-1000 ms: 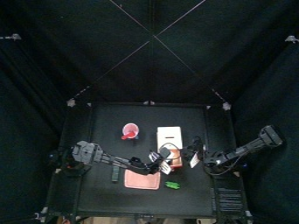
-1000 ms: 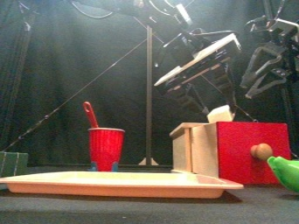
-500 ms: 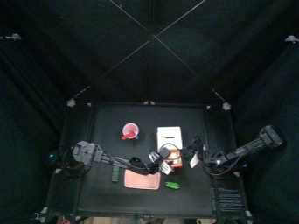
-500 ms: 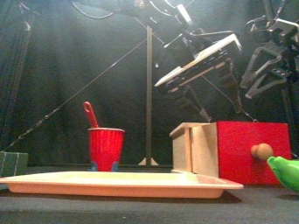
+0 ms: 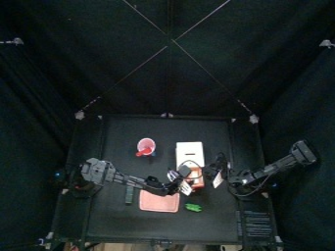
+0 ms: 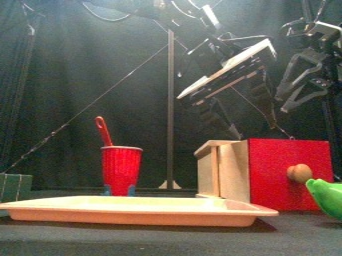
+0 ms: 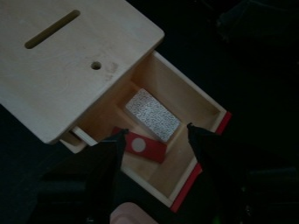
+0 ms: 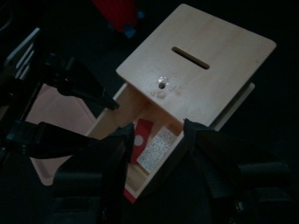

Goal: Place rice in drawer

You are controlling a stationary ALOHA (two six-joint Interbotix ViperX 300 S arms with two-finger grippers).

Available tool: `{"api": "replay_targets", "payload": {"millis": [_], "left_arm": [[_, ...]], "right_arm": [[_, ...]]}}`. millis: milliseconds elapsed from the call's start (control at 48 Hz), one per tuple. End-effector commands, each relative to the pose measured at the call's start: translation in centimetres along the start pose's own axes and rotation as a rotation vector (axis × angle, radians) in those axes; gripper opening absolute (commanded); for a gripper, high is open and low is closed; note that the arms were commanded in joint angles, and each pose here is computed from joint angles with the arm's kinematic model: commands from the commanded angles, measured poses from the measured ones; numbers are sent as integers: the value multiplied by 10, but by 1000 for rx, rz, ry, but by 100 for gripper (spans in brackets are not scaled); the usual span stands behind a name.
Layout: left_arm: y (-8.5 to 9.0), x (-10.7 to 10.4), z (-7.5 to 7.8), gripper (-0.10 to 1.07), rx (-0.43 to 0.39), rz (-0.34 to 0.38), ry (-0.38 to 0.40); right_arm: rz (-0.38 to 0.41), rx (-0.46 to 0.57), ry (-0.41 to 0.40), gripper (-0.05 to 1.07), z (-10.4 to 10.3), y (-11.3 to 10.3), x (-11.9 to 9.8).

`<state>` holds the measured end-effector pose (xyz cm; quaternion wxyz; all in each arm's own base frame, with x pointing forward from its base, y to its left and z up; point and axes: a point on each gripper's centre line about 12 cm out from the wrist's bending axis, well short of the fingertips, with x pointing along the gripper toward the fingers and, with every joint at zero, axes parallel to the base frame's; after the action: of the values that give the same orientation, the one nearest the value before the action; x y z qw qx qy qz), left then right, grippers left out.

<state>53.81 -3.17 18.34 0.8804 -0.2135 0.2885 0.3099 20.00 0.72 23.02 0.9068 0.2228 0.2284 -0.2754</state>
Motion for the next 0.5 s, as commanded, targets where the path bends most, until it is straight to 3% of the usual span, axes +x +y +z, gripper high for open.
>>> {"api": "replay_targets", "payload": {"millis": [0,479], "left_arm": [[-7,-13,21,92,-27,-34,-38],[-8,-13,21,92,-21,-36,-41]], "right_arm": [[4,1,-4,84,2,2,-1],[-5,10,0,84,2,1,-1]]}}
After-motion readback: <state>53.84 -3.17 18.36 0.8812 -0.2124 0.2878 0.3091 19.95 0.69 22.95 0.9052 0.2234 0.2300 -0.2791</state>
